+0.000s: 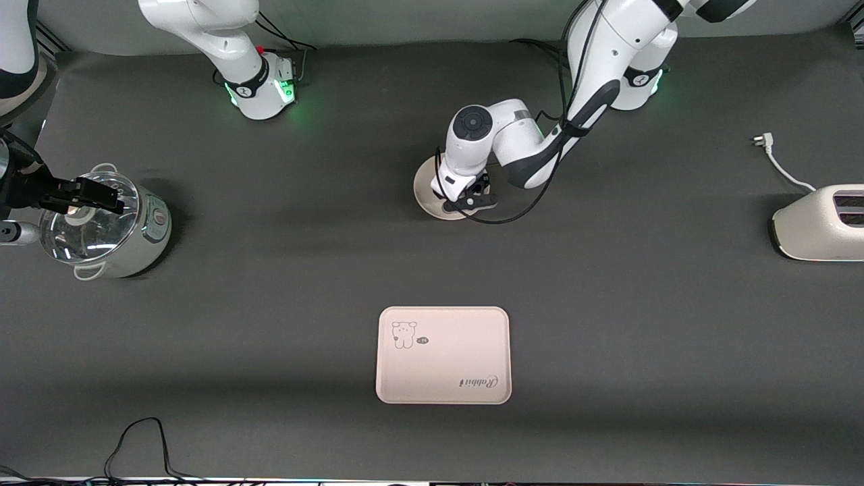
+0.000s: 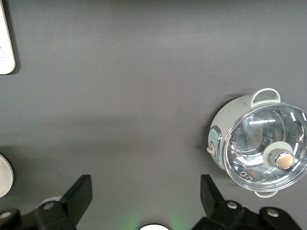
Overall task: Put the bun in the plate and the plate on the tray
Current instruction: 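Lower the bun onto the plate and open the left gripper, then withdraw the left gripper while the right gripper reaches toward the plate, then lower the right gripper to the plate rim and grip it, then lift the plate with the right gripper and carry it over the tray, then lower the plate onto the tray and open the right gripper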
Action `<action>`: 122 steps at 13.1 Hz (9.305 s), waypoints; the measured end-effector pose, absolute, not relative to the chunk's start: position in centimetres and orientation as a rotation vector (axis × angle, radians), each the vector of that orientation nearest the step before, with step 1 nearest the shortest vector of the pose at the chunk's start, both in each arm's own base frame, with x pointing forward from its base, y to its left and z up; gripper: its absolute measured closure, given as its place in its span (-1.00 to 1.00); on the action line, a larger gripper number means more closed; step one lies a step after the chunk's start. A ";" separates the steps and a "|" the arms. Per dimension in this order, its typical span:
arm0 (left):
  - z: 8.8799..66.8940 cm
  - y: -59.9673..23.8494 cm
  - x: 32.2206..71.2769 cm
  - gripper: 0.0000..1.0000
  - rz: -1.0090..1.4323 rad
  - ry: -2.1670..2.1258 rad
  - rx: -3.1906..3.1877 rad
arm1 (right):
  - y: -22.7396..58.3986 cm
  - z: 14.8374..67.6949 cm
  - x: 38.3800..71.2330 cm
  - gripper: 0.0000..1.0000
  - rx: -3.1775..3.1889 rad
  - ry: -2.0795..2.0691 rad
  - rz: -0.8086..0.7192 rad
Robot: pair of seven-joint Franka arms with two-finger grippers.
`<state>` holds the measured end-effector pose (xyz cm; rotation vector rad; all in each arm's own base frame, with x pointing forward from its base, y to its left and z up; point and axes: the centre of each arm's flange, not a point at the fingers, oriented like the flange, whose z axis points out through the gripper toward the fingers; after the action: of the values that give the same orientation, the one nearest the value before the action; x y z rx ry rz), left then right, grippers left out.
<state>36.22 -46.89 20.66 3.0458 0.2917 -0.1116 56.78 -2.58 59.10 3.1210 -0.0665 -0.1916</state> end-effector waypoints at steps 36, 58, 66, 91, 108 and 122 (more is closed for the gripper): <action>50.5 7.6 60.8 -1.00 -0.271 0.284 3.131 | 39.5 53.9 40.9 -1.00 3.327 0.012 -0.229; 56.3 3.6 53.3 -1.00 -0.119 0.123 3.124 | 40.3 18.3 33.2 -1.00 3.352 0.004 0.210; 56.1 0.2 53.7 -1.00 -0.096 0.076 3.120 | 41.4 17.8 31.4 -1.00 3.360 -0.019 0.147; 55.7 1.0 54.2 -1.00 -0.080 0.104 3.117 | 40.8 24.7 34.7 0.91 3.383 -0.059 0.114; 54.4 1.1 54.2 -1.00 -0.115 0.105 3.117 | 40.7 29.4 57.7 0.91 3.474 -0.335 0.337; 52.7 2.2 54.8 -1.00 -0.159 0.134 3.118 | 40.6 18.7 67.6 0.91 3.450 -0.442 0.221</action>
<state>54.83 2.23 52.67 3.1184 0.1338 -0.1594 67.62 40.56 18.73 3.4498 -0.4419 0.2215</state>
